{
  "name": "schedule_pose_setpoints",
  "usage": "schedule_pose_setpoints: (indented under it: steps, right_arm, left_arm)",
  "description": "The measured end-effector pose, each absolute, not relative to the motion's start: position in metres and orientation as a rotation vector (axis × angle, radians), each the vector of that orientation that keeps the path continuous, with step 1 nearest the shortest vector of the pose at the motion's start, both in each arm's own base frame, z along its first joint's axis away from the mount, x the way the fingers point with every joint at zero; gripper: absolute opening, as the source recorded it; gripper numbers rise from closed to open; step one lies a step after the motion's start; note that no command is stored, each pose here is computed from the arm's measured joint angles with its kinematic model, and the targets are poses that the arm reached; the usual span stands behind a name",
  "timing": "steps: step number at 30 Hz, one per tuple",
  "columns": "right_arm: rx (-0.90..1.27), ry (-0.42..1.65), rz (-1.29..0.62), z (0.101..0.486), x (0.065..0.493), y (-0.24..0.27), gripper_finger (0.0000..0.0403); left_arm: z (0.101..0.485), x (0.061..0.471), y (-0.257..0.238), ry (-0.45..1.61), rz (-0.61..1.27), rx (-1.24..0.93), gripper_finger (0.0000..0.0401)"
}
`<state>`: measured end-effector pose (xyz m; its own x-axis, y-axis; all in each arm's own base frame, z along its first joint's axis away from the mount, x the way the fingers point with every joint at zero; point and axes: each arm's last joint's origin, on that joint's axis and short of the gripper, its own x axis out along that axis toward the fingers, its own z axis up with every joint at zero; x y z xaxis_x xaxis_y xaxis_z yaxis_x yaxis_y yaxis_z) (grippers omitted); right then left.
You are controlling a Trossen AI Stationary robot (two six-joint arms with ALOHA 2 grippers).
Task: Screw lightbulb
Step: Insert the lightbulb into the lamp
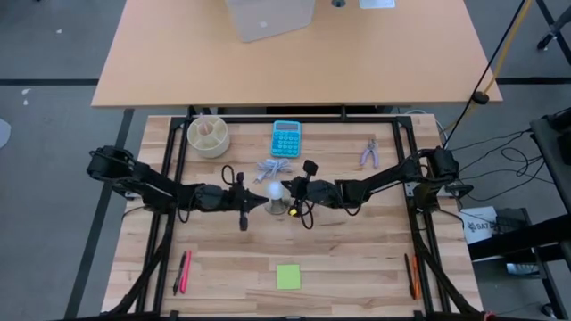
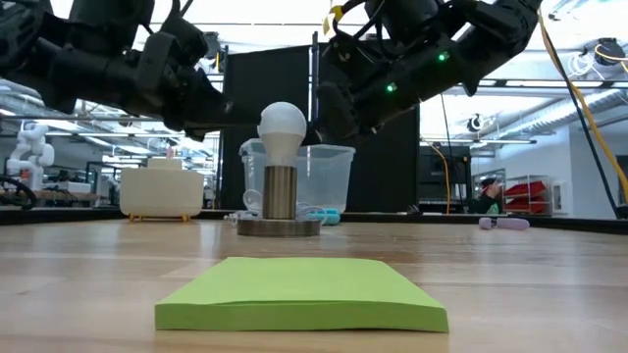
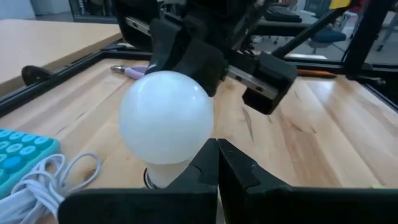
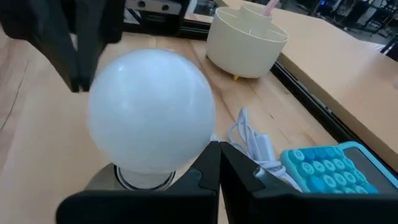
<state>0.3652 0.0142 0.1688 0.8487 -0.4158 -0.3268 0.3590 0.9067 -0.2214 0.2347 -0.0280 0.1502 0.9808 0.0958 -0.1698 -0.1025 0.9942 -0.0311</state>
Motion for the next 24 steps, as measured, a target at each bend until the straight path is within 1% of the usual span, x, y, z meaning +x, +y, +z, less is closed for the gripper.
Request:
schedule_pose_setpoints:
  steps: [17,24]
  right_arm:
    - [-0.211,0.383,-0.386,0.169,0.364,0.028,0.0]
    - [-0.207,0.405,-0.377,0.166,0.362,0.036,0.0]
  left_arm:
    - [0.146,0.237,-0.018,0.186,0.136,-0.068,0.0]
    - [0.144,0.236,-0.015,0.203,0.206,-0.08,0.0]
